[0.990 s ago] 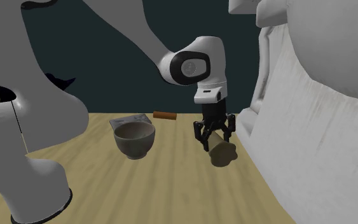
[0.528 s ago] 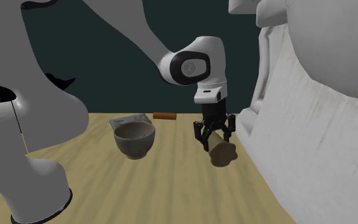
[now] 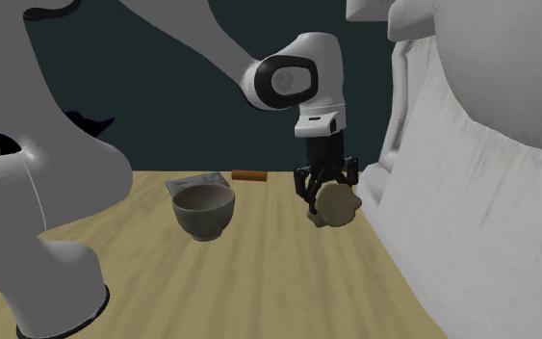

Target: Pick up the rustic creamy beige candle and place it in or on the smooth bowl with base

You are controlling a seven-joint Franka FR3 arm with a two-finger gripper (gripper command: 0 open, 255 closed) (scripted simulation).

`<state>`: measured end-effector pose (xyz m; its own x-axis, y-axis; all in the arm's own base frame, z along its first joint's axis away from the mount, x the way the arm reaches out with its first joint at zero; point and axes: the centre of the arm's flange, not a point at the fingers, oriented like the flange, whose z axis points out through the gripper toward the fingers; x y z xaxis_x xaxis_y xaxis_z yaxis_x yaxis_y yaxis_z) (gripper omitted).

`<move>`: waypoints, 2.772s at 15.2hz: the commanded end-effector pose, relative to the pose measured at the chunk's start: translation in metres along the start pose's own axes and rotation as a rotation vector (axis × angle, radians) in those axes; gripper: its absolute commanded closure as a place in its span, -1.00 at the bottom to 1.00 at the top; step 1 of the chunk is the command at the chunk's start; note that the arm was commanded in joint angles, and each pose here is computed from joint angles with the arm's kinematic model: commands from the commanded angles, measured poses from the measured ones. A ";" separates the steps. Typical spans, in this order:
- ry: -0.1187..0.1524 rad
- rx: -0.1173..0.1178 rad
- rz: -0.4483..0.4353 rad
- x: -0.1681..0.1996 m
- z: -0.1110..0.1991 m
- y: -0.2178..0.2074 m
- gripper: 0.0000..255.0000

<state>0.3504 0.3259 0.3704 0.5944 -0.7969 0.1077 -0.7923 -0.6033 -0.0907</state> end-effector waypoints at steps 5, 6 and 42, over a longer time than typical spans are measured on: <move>0.000 0.000 0.000 0.003 -0.032 -0.003 1.00; 0.000 0.000 0.000 0.003 -0.037 -0.004 1.00; 0.000 0.000 0.000 -0.056 -0.171 0.198 1.00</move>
<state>0.1509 0.2627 0.5143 0.5946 -0.7967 0.1084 -0.7921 -0.6036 -0.0911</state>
